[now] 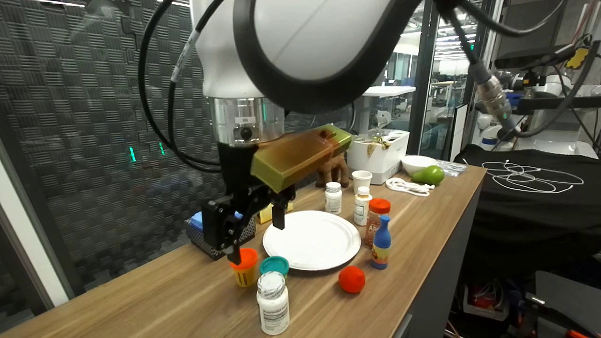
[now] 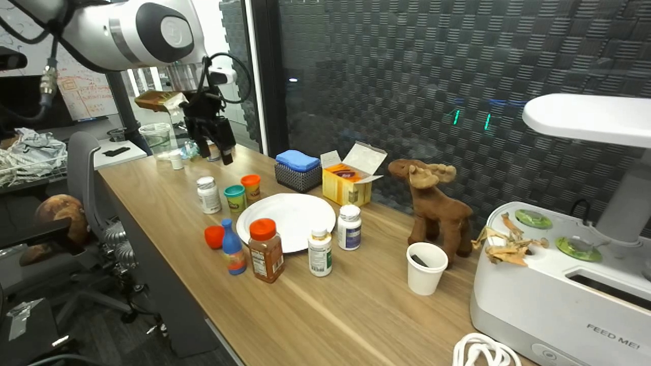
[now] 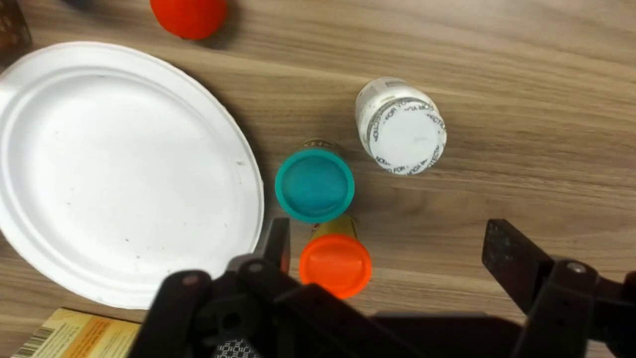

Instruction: Put the bottles on the tray

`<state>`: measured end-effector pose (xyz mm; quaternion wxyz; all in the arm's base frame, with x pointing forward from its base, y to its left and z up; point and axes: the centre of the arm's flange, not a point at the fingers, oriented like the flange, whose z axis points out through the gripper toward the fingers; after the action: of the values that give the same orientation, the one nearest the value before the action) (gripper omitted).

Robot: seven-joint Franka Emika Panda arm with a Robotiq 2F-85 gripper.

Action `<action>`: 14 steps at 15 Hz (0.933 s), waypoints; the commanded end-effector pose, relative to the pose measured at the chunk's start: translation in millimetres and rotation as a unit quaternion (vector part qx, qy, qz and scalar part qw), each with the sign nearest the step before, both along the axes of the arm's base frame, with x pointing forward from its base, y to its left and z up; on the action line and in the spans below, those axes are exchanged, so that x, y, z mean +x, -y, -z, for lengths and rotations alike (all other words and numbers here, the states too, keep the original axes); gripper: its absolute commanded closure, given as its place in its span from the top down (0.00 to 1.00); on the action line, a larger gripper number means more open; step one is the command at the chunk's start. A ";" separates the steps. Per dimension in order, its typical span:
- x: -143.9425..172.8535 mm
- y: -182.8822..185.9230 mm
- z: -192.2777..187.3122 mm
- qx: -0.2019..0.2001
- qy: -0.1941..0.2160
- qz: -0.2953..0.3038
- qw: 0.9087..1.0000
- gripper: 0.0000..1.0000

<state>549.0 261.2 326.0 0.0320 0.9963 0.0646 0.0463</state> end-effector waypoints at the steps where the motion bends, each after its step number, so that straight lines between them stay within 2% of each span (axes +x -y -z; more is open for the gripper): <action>1: 34.6 -20.1 8.8 -0.027 0.018 -0.008 0.999 1.00; 5: 50.2 -25.1 20.6 -0.049 0.027 -0.028 0.998 1.00; 14: 62.9 -19.3 45.1 -0.048 0.012 -0.021 0.999 1.00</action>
<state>599.5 276.6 278.2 0.0736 0.9919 0.0873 0.0557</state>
